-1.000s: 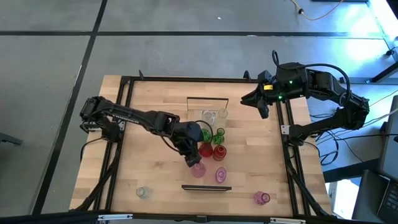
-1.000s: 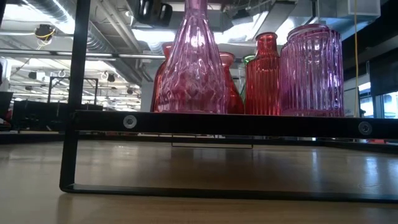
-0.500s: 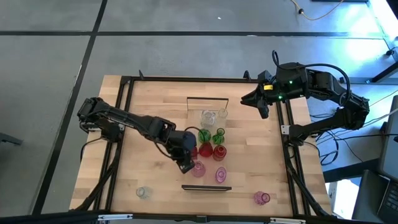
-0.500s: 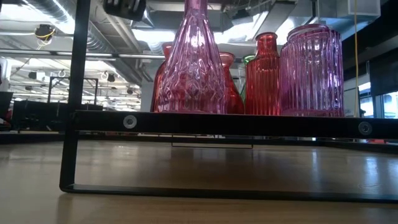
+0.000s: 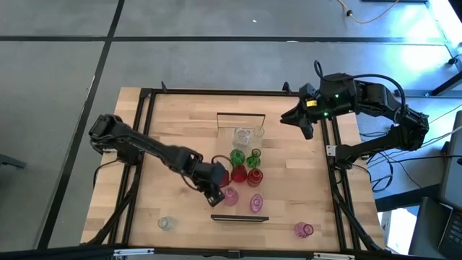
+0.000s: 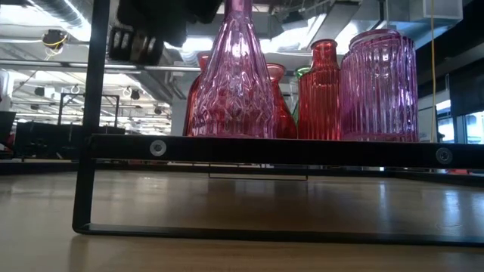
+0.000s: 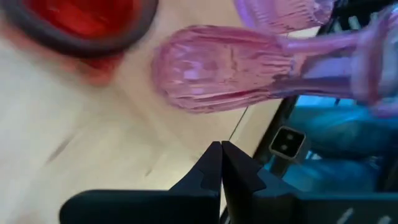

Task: Sort vases onto shelf
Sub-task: Put the left pink vase aligned with the other pink vase on the shelf, then put the transparent vase aligned with the other transparent vases on the shelf

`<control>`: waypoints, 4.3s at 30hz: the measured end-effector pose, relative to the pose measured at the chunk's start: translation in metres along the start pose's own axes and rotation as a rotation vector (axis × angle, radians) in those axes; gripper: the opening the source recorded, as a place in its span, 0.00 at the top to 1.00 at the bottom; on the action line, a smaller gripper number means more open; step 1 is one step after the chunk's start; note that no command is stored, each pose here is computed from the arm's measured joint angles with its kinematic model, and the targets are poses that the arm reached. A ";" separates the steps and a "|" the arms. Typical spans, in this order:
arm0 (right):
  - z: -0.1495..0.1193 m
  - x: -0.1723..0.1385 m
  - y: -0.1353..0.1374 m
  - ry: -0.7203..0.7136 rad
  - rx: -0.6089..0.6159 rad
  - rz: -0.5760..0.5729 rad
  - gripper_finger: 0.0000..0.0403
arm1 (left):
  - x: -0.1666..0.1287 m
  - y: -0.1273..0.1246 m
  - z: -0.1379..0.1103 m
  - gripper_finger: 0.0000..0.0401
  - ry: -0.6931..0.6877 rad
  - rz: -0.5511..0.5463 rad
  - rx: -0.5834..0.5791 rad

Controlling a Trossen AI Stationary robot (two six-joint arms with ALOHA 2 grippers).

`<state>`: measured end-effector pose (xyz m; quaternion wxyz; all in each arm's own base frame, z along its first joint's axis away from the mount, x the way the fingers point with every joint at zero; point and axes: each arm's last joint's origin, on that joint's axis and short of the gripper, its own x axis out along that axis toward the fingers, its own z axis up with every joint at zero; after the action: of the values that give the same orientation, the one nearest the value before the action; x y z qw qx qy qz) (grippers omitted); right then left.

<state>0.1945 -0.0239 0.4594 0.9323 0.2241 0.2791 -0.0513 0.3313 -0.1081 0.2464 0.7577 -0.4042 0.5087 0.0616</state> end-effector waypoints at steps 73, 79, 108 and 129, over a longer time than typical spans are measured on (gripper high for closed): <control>-0.007 -0.001 -0.002 0.079 -0.081 0.001 0.79 | 0.023 0.001 -0.002 1.00 -0.190 -0.242 -0.041; -0.004 -0.001 0.000 0.052 -0.097 0.024 0.79 | 0.006 0.001 -0.017 1.00 -0.141 -0.187 -0.065; 0.037 0.030 0.011 -0.266 -0.276 0.120 0.79 | -0.218 -0.027 -0.013 1.00 -1.438 -0.571 0.351; 0.055 0.025 0.014 -0.496 -0.266 -0.002 0.79 | -0.297 -0.001 -0.035 1.00 -1.919 -0.357 0.463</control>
<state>0.2453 -0.0352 0.4921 0.9933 0.0799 0.0469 -0.0684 0.1658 -0.0385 0.4851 0.9056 -0.0966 -0.3861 0.1466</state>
